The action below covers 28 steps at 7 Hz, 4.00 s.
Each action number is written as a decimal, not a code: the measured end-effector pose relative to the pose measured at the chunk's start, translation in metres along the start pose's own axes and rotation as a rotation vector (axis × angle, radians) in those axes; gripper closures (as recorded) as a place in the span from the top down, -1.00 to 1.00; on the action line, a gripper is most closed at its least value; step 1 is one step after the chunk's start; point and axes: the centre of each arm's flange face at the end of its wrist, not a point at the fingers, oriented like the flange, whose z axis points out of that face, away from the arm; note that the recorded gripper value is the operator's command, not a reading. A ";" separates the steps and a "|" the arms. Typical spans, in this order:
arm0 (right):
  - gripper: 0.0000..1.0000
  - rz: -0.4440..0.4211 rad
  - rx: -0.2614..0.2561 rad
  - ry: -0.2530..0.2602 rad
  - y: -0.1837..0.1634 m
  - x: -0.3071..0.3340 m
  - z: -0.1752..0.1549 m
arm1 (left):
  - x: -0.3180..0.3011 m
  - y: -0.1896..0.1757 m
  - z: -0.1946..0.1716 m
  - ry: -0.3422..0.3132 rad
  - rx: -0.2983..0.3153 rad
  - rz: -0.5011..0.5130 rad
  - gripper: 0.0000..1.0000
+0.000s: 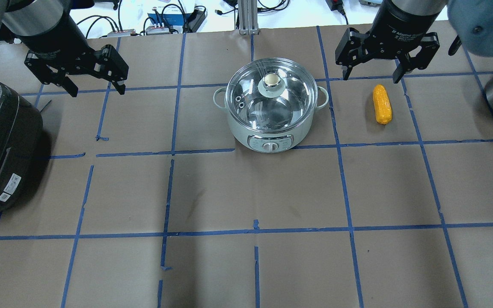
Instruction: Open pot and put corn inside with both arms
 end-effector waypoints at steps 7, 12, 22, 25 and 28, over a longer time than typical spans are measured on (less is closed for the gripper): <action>0.94 0.047 -0.026 0.016 -0.113 0.140 0.094 | 0.264 -0.044 0.116 0.130 0.172 -0.041 1.00; 0.62 0.020 0.036 -0.048 -0.173 0.156 0.279 | 0.316 -0.072 0.152 0.150 0.171 -0.058 -0.08; -0.87 -0.028 0.037 -0.060 -0.152 0.022 0.183 | 0.231 -0.078 0.050 0.129 0.216 0.065 -0.84; -0.86 -0.053 0.057 -0.079 -0.117 -0.115 0.190 | 0.060 -0.124 0.042 0.088 0.146 0.185 -0.94; -0.39 -0.094 0.074 -0.028 -0.113 -0.159 0.247 | -0.053 -0.157 0.122 0.084 0.083 0.210 -0.94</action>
